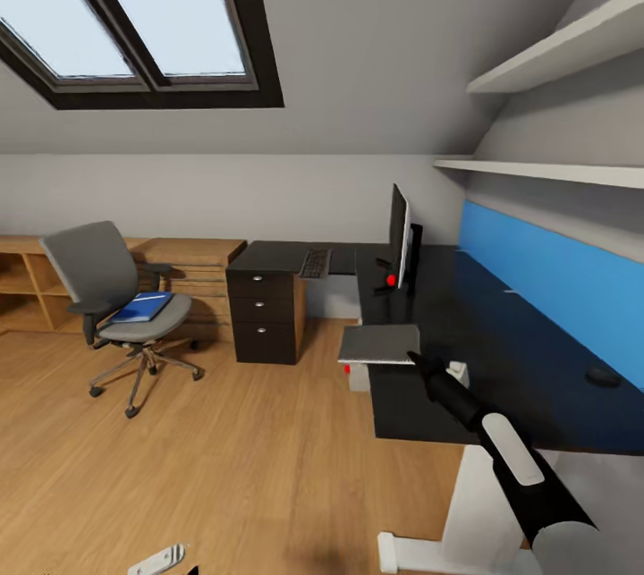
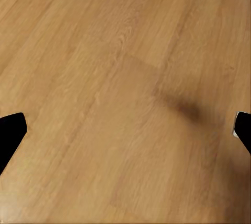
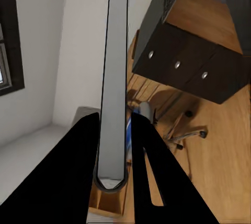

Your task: In the bedroom, organize the workspace by keeping the computer under the desk, ensuring the monitor is on the desk, placing the keyboard on the desk next to the monitor, placing the mouse on the desk next to the keyboard, moving the folder from the swivel chair onto the desk next to the mouse, stacking the notebook on top of the folder with the pen on top of the notebook, and positioning the swivel chair next to the desk.

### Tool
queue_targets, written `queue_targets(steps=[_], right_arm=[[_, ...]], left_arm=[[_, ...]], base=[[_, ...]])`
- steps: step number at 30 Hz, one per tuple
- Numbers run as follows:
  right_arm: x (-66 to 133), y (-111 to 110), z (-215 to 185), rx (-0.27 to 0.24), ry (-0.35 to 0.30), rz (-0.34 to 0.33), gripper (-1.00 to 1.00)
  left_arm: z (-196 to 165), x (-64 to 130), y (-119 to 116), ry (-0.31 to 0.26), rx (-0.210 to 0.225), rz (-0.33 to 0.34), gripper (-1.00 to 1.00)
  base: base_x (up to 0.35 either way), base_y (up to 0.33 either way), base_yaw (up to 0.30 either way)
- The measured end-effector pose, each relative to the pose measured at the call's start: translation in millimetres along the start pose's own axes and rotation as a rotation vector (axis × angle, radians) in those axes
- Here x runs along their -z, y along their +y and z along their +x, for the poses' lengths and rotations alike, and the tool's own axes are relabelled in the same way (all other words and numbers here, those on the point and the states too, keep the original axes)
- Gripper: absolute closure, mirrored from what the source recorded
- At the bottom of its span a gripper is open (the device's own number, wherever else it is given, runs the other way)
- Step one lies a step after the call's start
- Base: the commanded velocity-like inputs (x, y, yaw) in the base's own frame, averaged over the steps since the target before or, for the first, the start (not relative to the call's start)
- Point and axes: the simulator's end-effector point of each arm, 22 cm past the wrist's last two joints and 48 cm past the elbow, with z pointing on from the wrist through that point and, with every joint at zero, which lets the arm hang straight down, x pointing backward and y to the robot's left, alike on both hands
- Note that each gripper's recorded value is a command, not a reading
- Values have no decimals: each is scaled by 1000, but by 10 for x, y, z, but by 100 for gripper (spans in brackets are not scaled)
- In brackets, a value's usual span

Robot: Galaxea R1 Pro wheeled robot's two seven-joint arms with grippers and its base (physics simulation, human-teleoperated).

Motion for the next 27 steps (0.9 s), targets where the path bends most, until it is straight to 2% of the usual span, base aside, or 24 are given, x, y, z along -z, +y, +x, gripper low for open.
queue_targets(steps=[6, 14, 27], right_arm=[[-27, 58, 162, 44, 46, -19, 100], [-27, 31, 258, 70, 71, -13, 100], [-34, 20, 333, 74, 84, -11, 100]], left_arm=[[13, 0, -17, 3, -2, 4, -100], [73, 0, -126, 14, -26, 24, -100], [110, -2, -125, 21, -31, 24, -100]], base=[[0, 303, 19], [0, 304, 2], [5, 301, 0]])
